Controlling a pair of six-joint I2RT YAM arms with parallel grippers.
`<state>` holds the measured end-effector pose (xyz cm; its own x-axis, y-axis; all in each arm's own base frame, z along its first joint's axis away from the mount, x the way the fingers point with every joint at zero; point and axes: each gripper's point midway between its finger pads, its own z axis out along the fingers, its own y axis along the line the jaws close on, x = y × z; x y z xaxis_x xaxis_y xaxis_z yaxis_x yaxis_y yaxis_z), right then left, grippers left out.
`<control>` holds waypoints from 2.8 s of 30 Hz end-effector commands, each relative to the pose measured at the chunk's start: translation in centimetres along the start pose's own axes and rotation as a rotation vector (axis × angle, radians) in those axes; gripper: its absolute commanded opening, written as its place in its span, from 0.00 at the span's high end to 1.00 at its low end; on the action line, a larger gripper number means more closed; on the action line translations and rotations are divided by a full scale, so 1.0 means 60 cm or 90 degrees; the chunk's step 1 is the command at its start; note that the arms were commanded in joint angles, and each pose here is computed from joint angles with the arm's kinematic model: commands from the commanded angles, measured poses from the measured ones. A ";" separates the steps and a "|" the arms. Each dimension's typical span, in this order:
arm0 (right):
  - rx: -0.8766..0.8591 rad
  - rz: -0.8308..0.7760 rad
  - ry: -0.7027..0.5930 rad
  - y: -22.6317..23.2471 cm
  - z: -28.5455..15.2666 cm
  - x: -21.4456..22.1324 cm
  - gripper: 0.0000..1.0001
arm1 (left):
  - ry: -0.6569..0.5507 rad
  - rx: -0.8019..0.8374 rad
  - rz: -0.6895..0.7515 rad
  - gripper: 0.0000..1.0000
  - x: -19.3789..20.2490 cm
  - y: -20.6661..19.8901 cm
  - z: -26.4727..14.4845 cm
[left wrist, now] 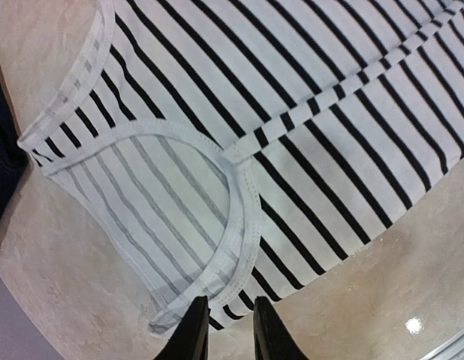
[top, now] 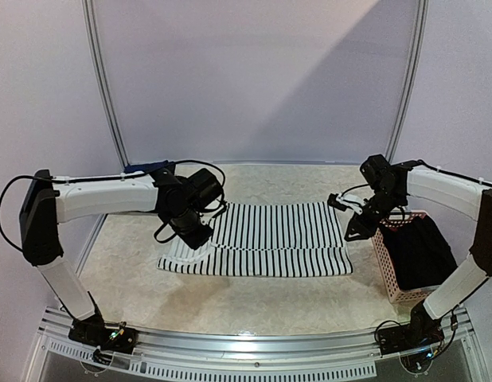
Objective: Fold and stack the mixed laundry pile
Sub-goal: Fold the flattened tank top at the center of the board, then pick up the 1/3-folded tank top from the center of the board.
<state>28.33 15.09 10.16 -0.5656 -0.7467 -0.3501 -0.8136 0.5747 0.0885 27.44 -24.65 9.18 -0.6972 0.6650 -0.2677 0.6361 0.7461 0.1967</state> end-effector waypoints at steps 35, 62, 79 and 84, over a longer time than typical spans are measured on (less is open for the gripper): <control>0.007 0.009 0.169 -0.031 0.156 0.048 0.76 | 0.177 -0.105 -0.183 0.84 0.179 0.099 0.096; -0.071 -0.187 0.042 0.091 0.034 0.062 0.65 | 0.215 -0.075 -0.233 0.87 0.227 0.070 0.116; -0.028 -0.278 0.120 0.066 0.128 0.108 0.56 | 0.250 -0.067 -0.236 0.87 0.249 0.062 0.116; 0.004 -0.290 0.126 0.056 0.135 0.112 0.60 | 0.273 -0.078 -0.228 0.87 0.261 0.063 0.121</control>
<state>21.99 15.14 1.38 -0.1964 -0.9608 -0.1956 -0.9805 0.1932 0.0356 23.83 -13.36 0.89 -0.9409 0.3325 -0.0651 0.3050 0.9148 0.2648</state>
